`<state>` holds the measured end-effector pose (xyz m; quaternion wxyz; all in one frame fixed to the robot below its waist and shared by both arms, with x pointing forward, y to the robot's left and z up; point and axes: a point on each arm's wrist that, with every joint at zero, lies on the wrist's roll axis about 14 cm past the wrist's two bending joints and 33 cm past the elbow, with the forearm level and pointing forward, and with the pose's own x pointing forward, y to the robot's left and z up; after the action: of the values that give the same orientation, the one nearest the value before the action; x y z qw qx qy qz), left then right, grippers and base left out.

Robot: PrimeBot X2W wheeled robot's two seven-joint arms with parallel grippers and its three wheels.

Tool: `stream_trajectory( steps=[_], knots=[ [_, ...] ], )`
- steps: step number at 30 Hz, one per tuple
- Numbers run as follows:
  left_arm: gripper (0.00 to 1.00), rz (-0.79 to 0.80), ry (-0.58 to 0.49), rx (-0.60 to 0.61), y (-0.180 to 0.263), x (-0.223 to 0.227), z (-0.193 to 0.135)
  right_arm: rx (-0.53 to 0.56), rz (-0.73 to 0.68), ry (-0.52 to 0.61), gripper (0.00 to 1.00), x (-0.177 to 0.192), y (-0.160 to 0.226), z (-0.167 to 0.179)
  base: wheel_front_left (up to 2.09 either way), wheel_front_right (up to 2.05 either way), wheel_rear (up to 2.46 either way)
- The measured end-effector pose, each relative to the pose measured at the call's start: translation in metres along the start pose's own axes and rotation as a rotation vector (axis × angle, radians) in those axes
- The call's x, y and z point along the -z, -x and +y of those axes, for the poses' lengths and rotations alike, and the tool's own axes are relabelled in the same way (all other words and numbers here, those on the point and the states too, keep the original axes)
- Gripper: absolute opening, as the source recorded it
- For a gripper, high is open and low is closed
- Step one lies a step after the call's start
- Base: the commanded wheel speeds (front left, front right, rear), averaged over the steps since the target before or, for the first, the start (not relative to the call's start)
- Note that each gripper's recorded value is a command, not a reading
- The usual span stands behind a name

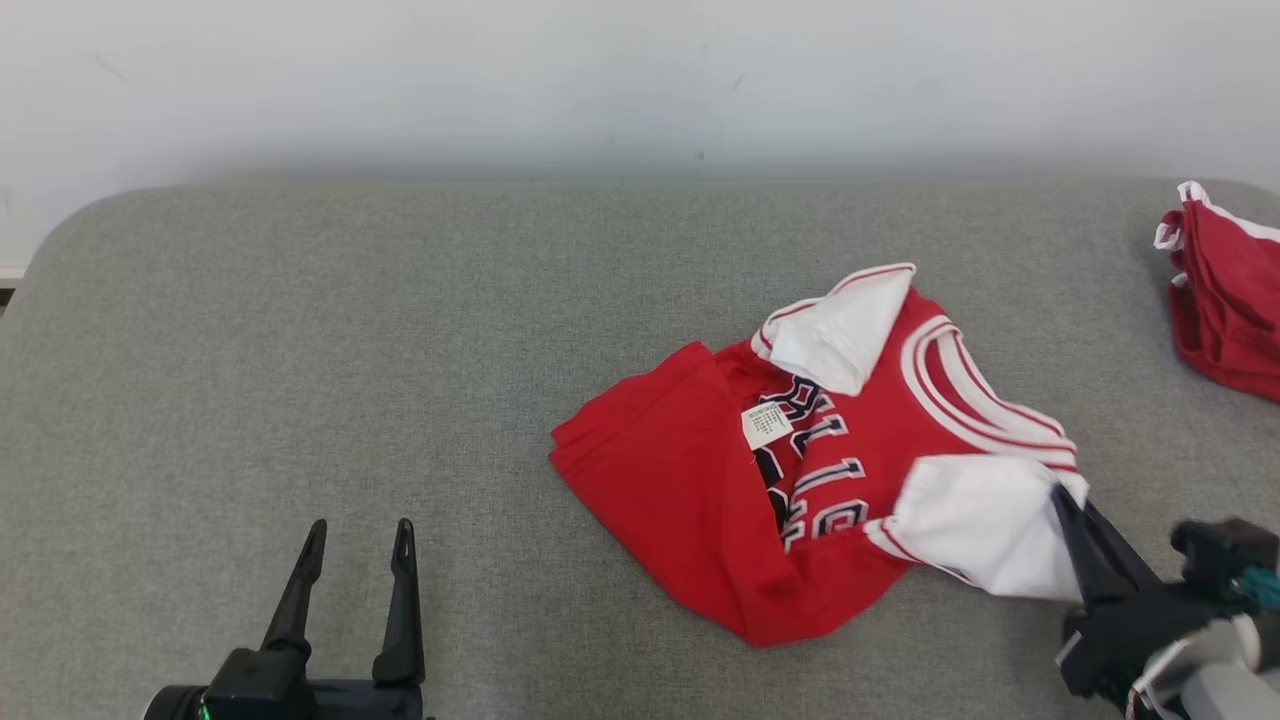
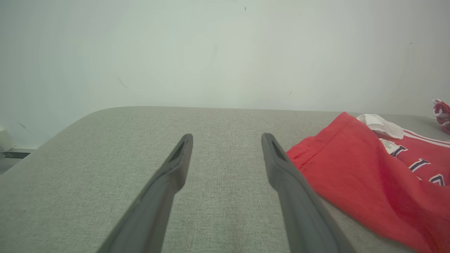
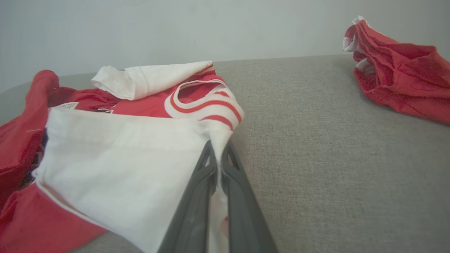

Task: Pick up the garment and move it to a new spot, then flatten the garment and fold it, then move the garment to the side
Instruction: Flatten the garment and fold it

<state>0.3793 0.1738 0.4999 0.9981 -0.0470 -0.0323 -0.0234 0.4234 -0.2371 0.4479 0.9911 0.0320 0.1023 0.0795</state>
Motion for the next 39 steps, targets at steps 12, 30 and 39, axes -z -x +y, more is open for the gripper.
stream_trajectory(
  steps=[12, 30, 39],
  knots=[
    [1.00, -0.013, 0.004, 0.018, 0.005, -0.005, -0.006, 0.058, -0.128, 0.014, 1.00, -0.032, 0.020, -0.010, 0.00, 0.00, 0.00],
    [1.00, -0.036, -0.003, 0.003, 0.024, -0.014, 0.003, 0.016, -0.296, -0.058, 1.00, -0.053, 0.064, 0.043, 0.00, 0.00, 0.00],
    [1.00, -0.039, -0.006, 0.004, 0.025, -0.014, 0.002, 0.055, -0.297, -0.108, 1.00, -0.043, 0.080, 0.046, 0.00, 0.00, 0.00]
  ],
)
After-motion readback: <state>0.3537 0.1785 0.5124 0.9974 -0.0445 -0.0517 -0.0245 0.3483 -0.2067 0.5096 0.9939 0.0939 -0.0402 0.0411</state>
